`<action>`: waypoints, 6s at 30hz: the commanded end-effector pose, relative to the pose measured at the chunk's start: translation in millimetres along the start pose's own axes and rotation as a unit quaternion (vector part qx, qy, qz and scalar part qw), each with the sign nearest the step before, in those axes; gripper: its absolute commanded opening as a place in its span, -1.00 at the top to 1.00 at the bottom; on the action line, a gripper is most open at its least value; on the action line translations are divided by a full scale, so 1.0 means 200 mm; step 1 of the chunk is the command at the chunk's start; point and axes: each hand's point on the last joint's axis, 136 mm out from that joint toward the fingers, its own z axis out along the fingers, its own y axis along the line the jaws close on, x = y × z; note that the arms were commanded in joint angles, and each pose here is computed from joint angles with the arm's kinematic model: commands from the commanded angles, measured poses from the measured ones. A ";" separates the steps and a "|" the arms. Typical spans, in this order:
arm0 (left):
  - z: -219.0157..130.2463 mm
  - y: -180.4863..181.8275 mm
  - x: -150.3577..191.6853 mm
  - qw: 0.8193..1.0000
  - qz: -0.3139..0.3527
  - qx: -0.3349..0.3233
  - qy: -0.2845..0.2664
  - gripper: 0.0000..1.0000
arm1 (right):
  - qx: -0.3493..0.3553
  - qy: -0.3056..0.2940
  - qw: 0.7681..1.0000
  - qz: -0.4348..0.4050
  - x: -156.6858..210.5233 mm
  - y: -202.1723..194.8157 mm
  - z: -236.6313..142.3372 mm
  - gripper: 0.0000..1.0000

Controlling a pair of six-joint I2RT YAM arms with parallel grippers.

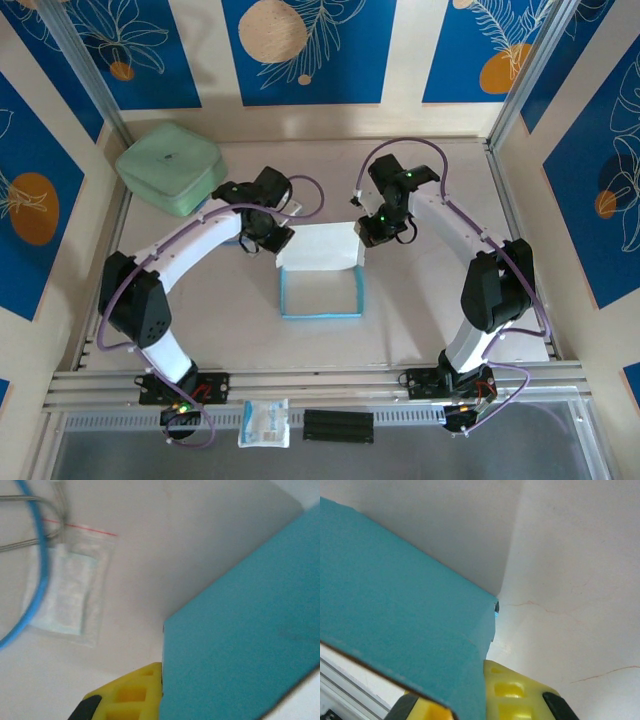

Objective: Fold the paper box

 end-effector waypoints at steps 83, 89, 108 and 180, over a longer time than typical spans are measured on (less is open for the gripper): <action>0.33 -0.22 0.05 0.928 -0.360 0.052 -0.084 0.24 | 0.149 -0.262 0.942 0.147 -0.07 -0.15 0.40 1.00; 0.24 -0.19 0.13 0.925 -0.363 0.044 -0.103 -0.02 | 0.162 -0.246 0.944 0.149 -0.01 -0.18 0.47 1.00; 0.09 0.07 0.14 0.895 -0.418 0.019 -0.154 -0.26 | 0.165 -0.230 0.953 0.109 0.10 -0.10 0.39 0.81; 0.35 0.05 -0.18 0.930 -0.344 0.113 -0.060 0.38 | -0.113 -0.067 0.937 0.323 -0.18 -0.10 0.34 0.57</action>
